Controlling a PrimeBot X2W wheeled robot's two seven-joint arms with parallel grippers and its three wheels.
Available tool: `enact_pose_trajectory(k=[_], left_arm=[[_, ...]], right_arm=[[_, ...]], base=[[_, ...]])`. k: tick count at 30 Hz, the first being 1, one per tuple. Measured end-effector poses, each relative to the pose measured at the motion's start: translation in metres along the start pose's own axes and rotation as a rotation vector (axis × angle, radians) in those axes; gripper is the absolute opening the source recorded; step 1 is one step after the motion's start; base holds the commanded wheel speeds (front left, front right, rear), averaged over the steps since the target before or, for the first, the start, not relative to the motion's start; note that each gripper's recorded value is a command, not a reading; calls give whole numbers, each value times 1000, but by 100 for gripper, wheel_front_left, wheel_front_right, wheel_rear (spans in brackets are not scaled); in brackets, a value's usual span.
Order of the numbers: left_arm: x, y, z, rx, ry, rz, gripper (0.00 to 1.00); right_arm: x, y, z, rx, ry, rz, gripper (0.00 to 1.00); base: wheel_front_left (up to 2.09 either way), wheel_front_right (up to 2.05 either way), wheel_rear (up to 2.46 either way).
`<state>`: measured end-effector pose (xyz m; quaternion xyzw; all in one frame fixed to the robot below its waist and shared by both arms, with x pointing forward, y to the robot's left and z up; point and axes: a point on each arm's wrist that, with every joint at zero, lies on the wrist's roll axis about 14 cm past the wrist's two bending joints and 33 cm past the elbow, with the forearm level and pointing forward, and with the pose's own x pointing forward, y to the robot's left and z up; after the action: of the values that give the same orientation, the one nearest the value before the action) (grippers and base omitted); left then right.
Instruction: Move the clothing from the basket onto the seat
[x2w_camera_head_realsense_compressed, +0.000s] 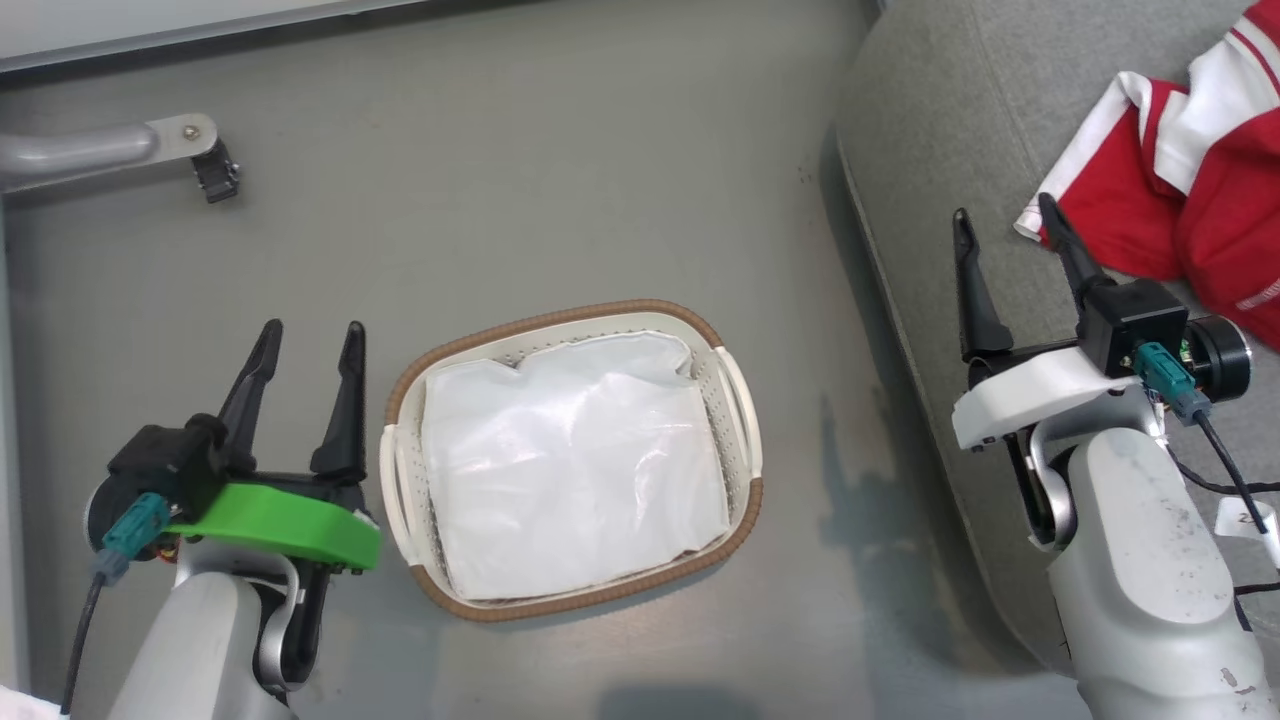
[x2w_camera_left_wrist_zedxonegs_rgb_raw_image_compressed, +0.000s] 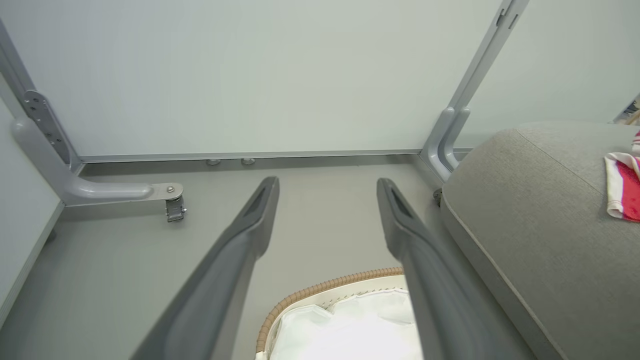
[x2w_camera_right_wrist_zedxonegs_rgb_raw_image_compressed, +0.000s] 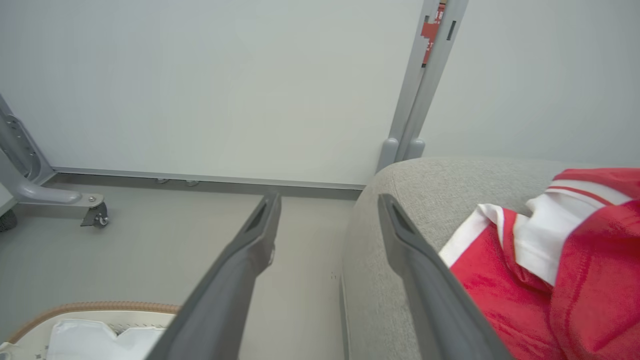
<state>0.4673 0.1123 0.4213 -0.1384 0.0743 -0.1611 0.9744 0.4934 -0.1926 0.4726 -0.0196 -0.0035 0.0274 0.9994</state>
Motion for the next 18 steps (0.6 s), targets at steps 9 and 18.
enact_pose_trajectory(k=[9, 18], left_arm=[[-44, 57, 23, 21, -53, 235, 100], [-96, 64, 22, 22, -60, 333, 100]], right_arm=[[-4, 51, 11, 93, -22, 121, 100], [-36, 62, 9, 151, 3, 134, 100]], base=[[0, 0, 0], [0, 0, 0]])
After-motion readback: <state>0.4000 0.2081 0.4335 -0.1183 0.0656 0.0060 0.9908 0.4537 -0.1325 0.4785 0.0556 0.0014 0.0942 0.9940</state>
